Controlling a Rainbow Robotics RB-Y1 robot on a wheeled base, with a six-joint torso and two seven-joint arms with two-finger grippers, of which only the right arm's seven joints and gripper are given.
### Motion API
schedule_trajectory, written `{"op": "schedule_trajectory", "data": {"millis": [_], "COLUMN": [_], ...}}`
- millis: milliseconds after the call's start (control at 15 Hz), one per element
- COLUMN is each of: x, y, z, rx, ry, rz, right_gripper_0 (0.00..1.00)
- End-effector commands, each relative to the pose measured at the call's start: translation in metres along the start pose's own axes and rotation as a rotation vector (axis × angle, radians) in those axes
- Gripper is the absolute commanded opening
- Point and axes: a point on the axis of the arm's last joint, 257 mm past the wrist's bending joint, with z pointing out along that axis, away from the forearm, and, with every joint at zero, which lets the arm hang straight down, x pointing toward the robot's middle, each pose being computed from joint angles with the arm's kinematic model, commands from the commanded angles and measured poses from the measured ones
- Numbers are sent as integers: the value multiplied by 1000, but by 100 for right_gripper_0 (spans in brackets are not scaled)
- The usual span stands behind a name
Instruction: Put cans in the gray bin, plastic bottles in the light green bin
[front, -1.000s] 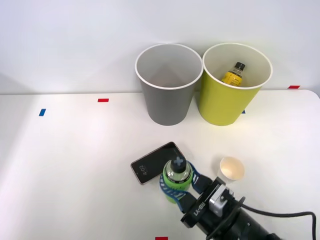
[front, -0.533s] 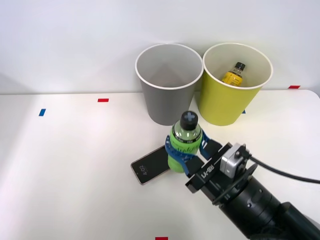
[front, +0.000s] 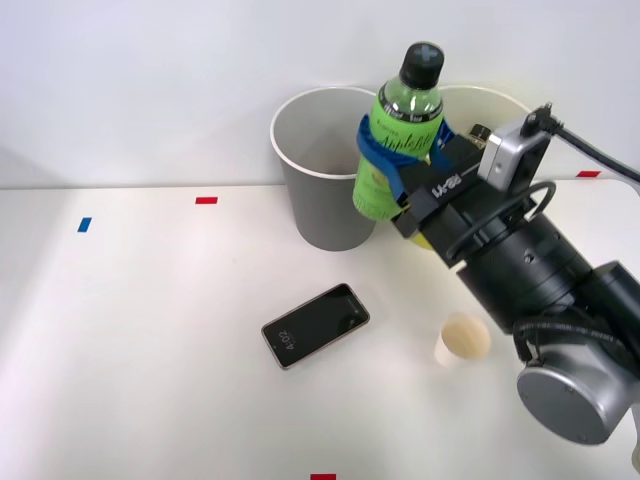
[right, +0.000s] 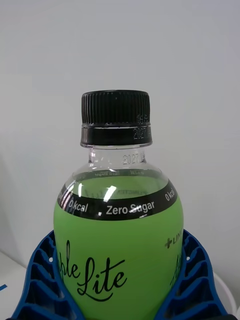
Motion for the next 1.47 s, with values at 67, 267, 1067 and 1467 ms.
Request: {"op": "schedule_trajectory", "data": {"millis": [67, 267, 1067, 1467], "x": [-14, -24, 5, 6], "y": [-32, -67, -191, -194], "z": [19, 35, 76, 75], "rx": [40, 95, 305, 312], "ry": [36, 111, 136, 147], "rz": [-27, -34, -99, -152], "right_gripper_0": [0, 0, 0, 100]}}
